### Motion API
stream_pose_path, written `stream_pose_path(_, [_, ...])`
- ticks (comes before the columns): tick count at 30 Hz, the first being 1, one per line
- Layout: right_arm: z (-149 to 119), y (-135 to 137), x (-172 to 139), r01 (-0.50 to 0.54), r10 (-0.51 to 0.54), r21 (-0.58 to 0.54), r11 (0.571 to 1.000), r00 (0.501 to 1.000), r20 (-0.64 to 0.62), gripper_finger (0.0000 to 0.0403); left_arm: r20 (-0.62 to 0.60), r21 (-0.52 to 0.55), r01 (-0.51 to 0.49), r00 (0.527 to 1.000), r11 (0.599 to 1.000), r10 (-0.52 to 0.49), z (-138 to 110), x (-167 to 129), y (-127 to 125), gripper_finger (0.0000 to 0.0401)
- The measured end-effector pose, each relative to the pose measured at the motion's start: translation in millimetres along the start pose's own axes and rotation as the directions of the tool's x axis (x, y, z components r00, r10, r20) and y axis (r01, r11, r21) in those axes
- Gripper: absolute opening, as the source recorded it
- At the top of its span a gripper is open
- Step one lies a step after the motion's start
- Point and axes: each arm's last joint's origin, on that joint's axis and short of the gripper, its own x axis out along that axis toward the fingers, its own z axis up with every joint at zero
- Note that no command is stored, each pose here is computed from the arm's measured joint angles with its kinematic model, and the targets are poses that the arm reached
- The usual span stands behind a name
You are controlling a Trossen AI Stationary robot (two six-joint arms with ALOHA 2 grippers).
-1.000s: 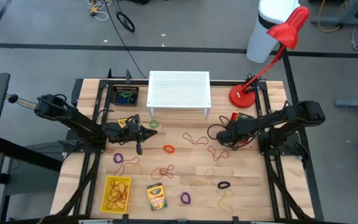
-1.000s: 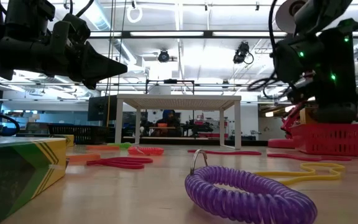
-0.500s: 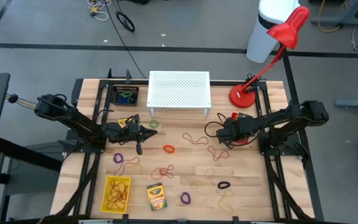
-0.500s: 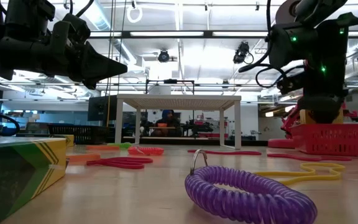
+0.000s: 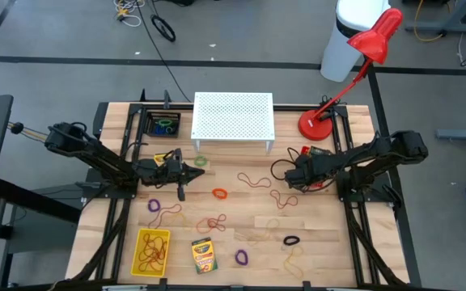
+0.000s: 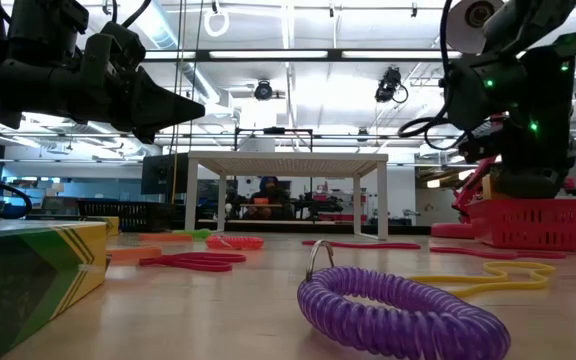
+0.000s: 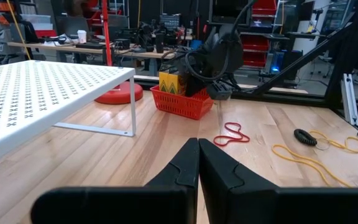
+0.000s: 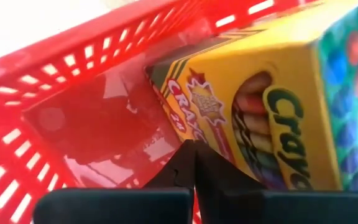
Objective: Pick & Place Office Desk Supplies
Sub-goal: Put the box yellow crayon into the red bin
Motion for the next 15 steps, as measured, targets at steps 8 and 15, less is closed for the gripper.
stream_pose_path(8, [0.7,-1.7,-0.1,0.041,-0.042,0.035,0.999,0.998,0.040,0.0005,0.000,0.000,0.000,1.000,1.000,0.000,0.0,0.0,0.0,0.0013])
stream_pose_path(15, [2.6,-0.2,-3.8,0.009,-0.010,0.049,0.999,1.000,0.019,0.0005,0.000,0.000,0.000,1.000,1.000,0.000,0.0,0.0,0.0,0.0013])
